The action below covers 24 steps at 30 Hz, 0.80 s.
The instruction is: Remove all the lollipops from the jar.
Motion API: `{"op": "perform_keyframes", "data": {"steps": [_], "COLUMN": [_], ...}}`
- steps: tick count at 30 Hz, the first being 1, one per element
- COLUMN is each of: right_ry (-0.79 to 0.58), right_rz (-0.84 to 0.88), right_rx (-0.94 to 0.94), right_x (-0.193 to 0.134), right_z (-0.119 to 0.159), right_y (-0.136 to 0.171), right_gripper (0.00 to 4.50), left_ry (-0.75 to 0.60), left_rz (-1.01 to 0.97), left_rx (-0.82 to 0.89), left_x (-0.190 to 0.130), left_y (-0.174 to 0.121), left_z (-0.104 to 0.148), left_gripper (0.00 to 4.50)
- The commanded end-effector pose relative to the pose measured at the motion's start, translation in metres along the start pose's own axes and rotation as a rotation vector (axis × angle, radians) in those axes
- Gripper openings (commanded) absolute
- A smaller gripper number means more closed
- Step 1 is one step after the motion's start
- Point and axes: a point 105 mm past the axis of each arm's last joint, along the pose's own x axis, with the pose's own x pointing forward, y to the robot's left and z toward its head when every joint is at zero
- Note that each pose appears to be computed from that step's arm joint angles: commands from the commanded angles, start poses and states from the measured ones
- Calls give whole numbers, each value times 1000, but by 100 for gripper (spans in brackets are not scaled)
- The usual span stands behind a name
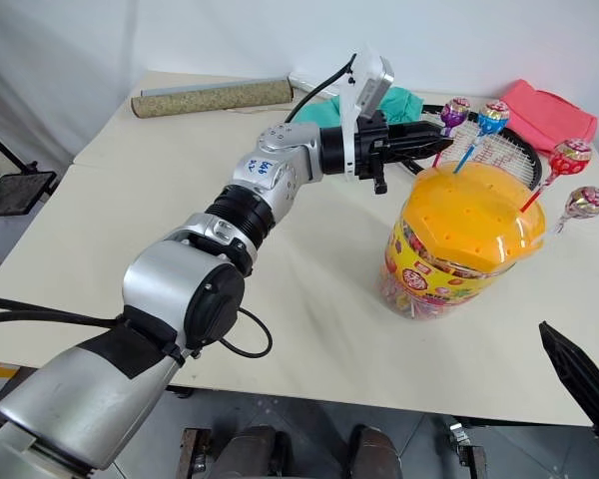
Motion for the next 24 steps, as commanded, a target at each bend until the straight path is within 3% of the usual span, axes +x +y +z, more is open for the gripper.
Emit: {"op": "perform_keyframes", "data": {"steps": [1, 8, 11, 17, 21, 24], "right_ry": [-32, -39, -41, -44, -21, -10], "right_rz": [-2, 22, 45, 119, 180, 201], "right_rx": [-32, -47, -50, -36, -35, -40], "right_x": [2, 13, 17, 23, 26, 27], "right_z": [9, 10, 11, 11, 13, 13], "right_y": [-3, -14, -17, -14, -13, -13], "right_gripper": [450, 450, 450, 450, 450, 450], "left_ry": [-93, -145, -78, 264, 527, 672], "left_rz": [16, 119, 213, 447, 645, 746], "left_rx": [75, 109, 116, -3, -137, -213], "left_x": [4, -15, -32, -96, -164, -205], "left_y": [1, 18, 32, 68, 82, 80], "left_z": [48, 83, 84, 31, -25, -53], "left_gripper": [2, 2, 2, 2, 2, 2]}}
